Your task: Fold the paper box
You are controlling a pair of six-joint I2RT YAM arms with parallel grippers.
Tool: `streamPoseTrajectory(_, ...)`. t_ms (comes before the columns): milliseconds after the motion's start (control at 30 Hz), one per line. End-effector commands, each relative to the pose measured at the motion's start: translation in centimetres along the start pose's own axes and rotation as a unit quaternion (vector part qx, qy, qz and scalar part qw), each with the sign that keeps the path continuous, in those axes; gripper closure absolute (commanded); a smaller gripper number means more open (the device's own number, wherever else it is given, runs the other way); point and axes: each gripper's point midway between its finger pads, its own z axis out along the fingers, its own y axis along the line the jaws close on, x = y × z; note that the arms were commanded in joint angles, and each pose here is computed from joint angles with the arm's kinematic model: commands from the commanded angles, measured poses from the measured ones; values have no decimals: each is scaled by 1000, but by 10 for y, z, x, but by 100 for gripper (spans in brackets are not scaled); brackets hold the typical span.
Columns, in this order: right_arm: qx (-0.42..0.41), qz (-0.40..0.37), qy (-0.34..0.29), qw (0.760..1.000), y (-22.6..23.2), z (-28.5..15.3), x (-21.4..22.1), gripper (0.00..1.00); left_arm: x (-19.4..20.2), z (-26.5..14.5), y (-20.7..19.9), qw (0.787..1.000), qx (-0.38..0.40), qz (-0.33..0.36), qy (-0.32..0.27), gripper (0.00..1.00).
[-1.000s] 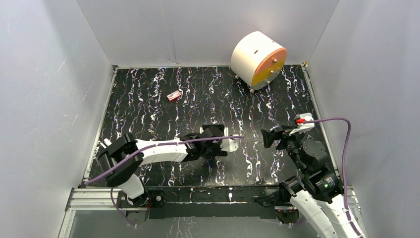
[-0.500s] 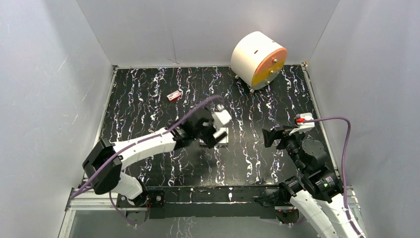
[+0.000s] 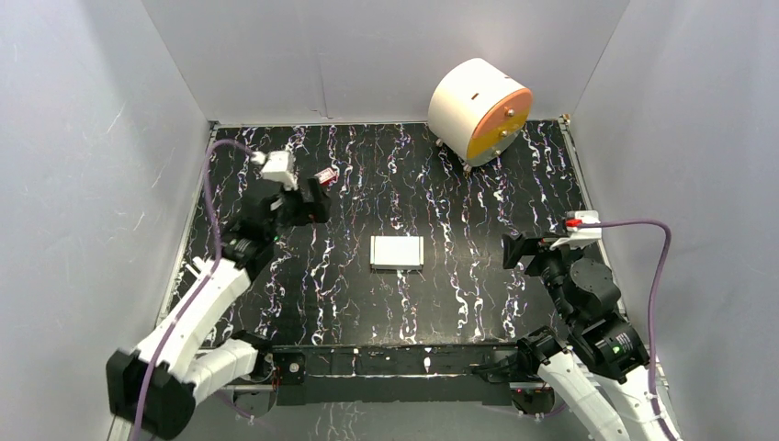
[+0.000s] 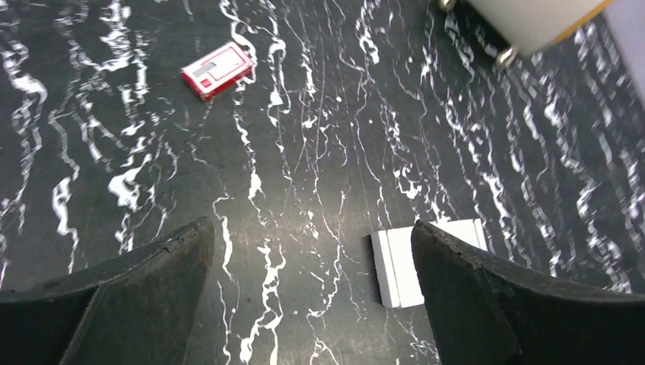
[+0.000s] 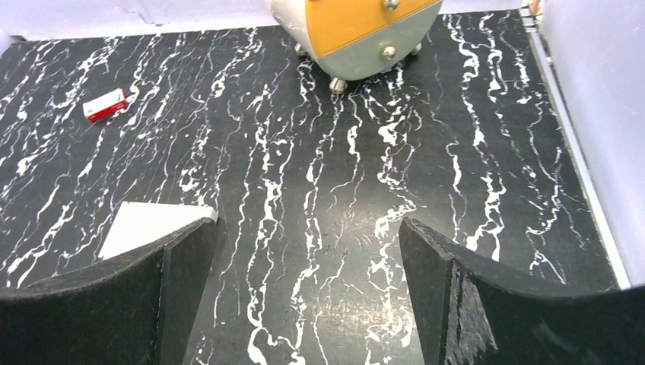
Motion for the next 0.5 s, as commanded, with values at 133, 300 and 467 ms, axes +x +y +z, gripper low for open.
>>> streamPoseTrajectory(133,50,-6,-53,997,-22,-14,-27,2,-27,-103,24,982,-30,-102,-155,4)
streamPoseTrajectory(300,58,-2,-62,996,-26,-16,-25,2,-34,-147,30,972,-23,-81,-221,4)
streamPoseTrajectory(467,63,4,-70,996,-30,-18,-24,2,-40,-177,34,955,-16,-66,-288,4)
